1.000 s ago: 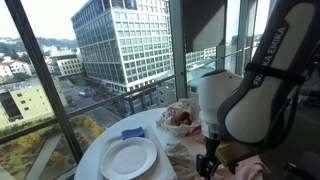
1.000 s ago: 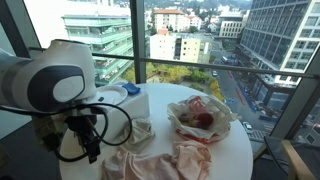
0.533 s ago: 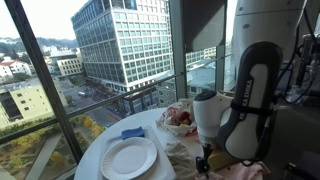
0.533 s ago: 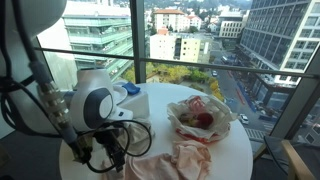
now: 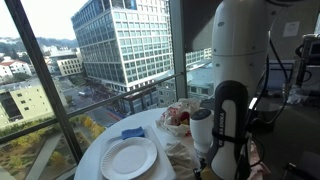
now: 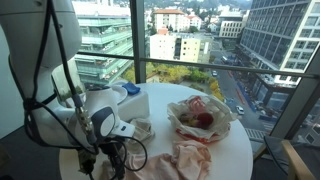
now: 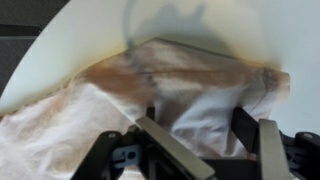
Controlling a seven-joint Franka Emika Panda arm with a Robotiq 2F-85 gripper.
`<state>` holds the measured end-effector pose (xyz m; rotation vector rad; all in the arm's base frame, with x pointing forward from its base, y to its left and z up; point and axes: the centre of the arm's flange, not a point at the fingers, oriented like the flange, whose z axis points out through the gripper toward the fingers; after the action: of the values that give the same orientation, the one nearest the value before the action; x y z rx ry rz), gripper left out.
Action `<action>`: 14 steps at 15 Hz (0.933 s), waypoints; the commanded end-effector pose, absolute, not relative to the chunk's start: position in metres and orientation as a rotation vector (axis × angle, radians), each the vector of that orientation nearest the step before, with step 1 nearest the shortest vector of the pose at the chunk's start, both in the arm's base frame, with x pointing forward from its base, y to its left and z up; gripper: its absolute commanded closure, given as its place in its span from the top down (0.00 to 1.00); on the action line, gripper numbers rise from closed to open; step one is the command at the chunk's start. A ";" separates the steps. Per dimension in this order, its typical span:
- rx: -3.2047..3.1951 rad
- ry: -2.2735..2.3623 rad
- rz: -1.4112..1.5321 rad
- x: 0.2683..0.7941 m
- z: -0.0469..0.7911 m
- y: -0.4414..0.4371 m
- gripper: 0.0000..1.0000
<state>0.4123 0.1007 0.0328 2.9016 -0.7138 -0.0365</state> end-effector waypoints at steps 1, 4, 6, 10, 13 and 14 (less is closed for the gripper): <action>2.895 -0.710 -0.002 0.408 0.018 0.097 0.49; 2.893 -0.756 -0.006 0.400 0.030 0.093 0.27; 2.868 -0.797 -0.011 0.396 0.045 0.089 0.12; 2.767 -0.846 0.047 0.398 0.079 0.055 0.00; 2.631 -0.867 0.109 0.407 0.102 0.010 0.03; 2.584 -0.880 0.128 0.411 0.109 -0.006 0.03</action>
<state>0.4099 0.0231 0.0749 2.7004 -0.8705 0.0777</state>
